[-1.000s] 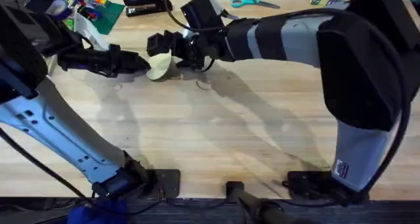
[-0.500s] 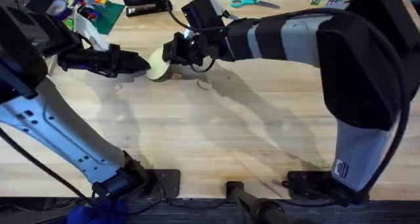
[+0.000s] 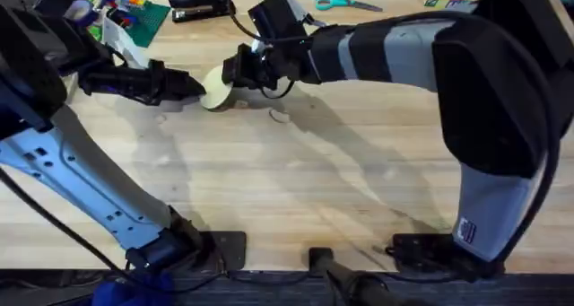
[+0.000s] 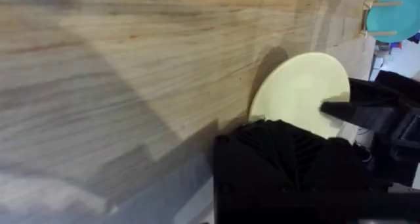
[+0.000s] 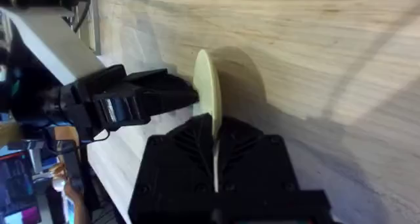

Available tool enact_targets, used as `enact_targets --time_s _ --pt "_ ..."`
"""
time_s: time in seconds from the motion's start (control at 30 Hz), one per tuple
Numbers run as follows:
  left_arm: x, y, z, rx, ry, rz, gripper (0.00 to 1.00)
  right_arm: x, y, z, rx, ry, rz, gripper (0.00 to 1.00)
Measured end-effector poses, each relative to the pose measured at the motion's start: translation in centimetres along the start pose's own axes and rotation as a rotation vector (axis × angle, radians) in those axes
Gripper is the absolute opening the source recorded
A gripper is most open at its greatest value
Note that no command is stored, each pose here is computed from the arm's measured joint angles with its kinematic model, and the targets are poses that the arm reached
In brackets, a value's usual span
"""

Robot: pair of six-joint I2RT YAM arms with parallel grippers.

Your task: Pick up the plates from the table one by one and place each into a slot on the dish rack.

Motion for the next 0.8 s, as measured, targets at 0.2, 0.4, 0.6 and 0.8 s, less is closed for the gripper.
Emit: enact_targets --time_s 0.2,0.4,0.6,0.8 --pt "-0.2 -0.5 0.5 0.04 0.089 0.012 0.04 -0.1 0.1 0.2 0.029 0.038 0.003 0.031" --pt "0.9 -2.1 2.4 0.112 0.121 -0.043 0.04 1.0 -0.8 1.0 0.046 0.056 0.04 0.031" --pt "1.9 -7.2 6.1 0.182 0.06 -0.152 0.04 2.1 -2.5 3.1 -0.013 0.077 0.098 0.031" --pt "1.3 -13.2 8.5 0.23 0.026 -0.269 0.04 3.2 -0.6 8.1 -0.043 0.041 0.236 0.031"
Point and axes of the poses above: each hand's point on the last joint's axis, 136 mm out from that joint toward the fingers, its own z axis back along the fingers, its own y axis along the line the jaws close on, x = y × z, the point moved 5 cm from there along z, back along the fingers, and after that the axes turned 4 degrees about -z, right-handed, at the moved point
